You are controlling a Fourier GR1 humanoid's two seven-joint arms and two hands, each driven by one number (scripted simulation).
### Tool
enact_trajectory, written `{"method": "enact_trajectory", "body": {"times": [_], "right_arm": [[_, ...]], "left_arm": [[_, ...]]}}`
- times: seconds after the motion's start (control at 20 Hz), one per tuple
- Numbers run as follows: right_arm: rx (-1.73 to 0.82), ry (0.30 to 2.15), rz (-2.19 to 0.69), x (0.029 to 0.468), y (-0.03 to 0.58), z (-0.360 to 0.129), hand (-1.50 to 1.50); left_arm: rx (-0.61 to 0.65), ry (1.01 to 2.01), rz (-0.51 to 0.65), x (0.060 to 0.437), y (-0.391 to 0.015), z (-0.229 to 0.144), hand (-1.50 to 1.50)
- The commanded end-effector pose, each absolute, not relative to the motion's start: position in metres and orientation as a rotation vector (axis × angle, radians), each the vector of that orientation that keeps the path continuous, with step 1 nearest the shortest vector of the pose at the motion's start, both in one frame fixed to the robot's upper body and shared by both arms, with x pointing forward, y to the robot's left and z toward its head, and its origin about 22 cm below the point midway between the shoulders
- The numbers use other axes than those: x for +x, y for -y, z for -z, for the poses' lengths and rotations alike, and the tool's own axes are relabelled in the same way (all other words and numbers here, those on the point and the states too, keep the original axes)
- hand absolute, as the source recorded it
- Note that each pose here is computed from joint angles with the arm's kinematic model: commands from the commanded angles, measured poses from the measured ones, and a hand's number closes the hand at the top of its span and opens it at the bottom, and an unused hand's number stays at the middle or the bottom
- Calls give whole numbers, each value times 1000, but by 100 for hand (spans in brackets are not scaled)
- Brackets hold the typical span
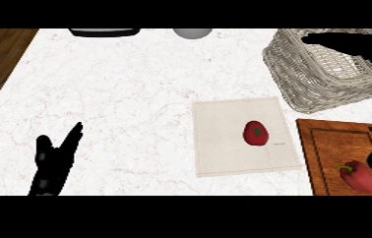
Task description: Pick the tomato from the placemat and place it in the basket
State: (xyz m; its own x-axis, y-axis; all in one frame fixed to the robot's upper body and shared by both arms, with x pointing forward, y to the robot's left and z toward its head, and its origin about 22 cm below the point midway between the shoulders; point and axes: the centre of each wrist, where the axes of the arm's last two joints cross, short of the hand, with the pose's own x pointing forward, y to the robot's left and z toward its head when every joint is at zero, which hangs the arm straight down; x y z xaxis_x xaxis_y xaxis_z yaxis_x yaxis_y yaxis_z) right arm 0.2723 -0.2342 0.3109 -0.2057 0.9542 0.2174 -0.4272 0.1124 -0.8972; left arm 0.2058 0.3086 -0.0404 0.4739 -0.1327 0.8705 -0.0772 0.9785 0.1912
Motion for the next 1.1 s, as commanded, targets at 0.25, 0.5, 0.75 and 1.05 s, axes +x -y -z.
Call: {"method": "enact_trajectory", "body": {"times": [0.25, 0.5, 0.75, 1.05], "right_arm": [[-602, 1143, -1380, 256, 239, -281, -150], [-580, 1134, -1367, 267, 217, -229, -150], [-594, 1159, -1359, 279, 204, -210, -150], [-617, 1048, -1419, 271, 210, -163, -150]], "left_arm": [[167, 1012, 30, 184, -302, 62, 0], [158, 1021, 31, 191, -287, 45, 0], [136, 1028, 39, 202, -307, 52, 0], [155, 1026, 29, 218, -303, 35, 0]]}}
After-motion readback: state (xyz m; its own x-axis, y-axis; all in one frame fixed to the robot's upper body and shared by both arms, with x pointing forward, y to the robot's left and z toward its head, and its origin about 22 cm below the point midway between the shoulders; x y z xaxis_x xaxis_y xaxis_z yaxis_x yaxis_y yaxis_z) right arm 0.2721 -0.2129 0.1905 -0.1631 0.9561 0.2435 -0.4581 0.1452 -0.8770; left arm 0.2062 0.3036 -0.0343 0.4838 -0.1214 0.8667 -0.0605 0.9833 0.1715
